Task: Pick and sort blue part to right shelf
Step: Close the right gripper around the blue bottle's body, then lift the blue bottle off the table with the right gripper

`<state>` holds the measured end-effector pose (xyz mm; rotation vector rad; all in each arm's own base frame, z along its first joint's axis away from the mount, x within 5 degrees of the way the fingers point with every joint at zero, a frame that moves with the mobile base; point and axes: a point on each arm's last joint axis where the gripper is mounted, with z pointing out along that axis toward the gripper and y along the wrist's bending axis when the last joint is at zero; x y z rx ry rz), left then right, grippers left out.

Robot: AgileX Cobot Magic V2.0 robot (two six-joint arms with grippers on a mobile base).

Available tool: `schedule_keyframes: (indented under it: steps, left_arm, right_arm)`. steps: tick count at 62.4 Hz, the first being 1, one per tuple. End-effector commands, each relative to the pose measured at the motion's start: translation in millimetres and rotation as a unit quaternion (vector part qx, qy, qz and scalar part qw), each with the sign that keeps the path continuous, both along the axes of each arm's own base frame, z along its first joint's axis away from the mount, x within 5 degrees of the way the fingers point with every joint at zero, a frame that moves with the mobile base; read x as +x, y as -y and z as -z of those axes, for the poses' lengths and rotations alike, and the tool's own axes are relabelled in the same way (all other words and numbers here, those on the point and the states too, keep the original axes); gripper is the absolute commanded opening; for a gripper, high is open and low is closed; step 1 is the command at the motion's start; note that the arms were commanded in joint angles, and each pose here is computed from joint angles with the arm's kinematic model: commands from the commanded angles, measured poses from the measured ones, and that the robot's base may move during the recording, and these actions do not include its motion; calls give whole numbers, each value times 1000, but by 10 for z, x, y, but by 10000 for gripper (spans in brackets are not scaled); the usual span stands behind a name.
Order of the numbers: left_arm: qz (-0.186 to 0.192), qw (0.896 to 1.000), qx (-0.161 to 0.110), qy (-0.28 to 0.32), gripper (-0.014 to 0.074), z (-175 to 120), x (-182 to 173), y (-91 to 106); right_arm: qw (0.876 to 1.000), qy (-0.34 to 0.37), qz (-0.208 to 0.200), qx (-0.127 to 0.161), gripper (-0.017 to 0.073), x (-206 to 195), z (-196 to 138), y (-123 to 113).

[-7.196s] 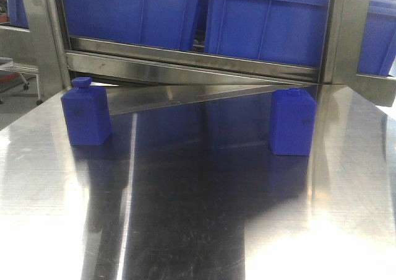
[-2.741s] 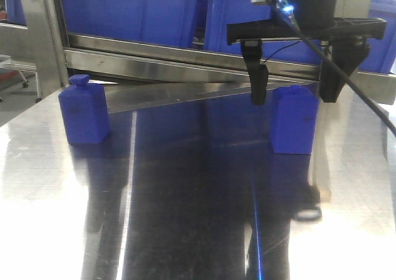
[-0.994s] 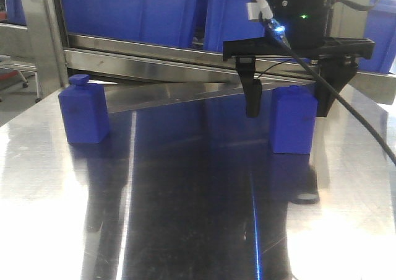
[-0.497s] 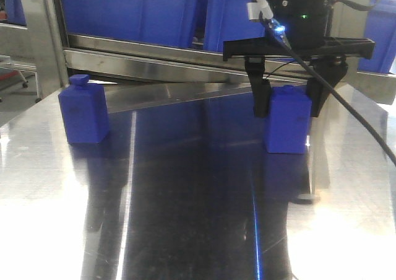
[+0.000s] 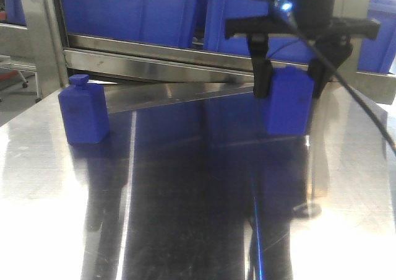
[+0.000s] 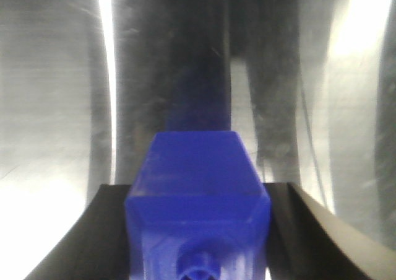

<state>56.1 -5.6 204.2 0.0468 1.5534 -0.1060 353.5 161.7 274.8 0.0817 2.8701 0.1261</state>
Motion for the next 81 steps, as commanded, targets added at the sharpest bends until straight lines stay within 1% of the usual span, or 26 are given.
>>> schedule_keyframes:
  steps: [1, 2, 7, 17, 21, 25, 30, 39, 41, 46, 50, 55, 58, 65, 81]
  left_arm:
    - [2, 999, -8, 39, 125, -9, -9, -1]
    - [2, 999, -8, 39, 125, -9, -9, -1]
    - [2, 999, -8, 39, 125, -9, -9, -1]
    - [2, 999, -8, 39, 125, -9, -9, -1]
    - [2, 999, -8, 39, 125, -9, -9, -1]
    - [2, 999, -8, 39, 125, -9, -9, -1]
    - [2, 999, -8, 39, 125, -9, -9, -1]
    - [2, 999, -8, 39, 125, -9, -9, -1]
    - [2, 999, -8, 39, 125, -9, -9, -1]
    - [2, 999, -8, 39, 125, -9, -9, -1]
    - [2, 999, -8, 39, 125, -9, -9, -1]
    - [2, 999, -8, 39, 125, -9, -9, -1]
    - [2, 999, -8, 39, 125, -9, -9, -1]
    - [2, 999, -8, 39, 125, -9, -9, -1]
    - [2, 999, -8, 39, 125, -9, -9, -1]
  right_arm:
    - [996, 83, -40, 17, 372, -80, -373, 143]
    - [994, 95, -48, 20, 372, -96, -403, 161]
    - [991, 120, -61, 19, 372, -181, -422, 297]
    - [985, 159, -65, 17, 372, -409, -443, 653]
    - [979, 192, -72, 18, 372, -526, -496, 803]
    - [972, 220, -84, 12, 372, -623, -519, 925]
    - [963, 258, -81, 9, 372, -769, -550, 1074]
    - [948, 316, -42, 3, 372, -1043, -579, 1308]
    - [941, 338, -28, -1, 372, -1149, -580, 1383]
    - [931, 365, -8, -7, 372, -1313, -558, 1481]
    - [918, 397, 5, -12, 372, -1472, -576, 1540]
    - [907, 420, 15, -15, 372, -1644, -564, 1577]
    - [898, 439, 16, -15, 372, -1776, -582, 1581]
    - [887, 461, 16, -15, 372, -2003, -580, 1582]
    - [841, 541, 17, -12, 372, -2560, -660, 1584]
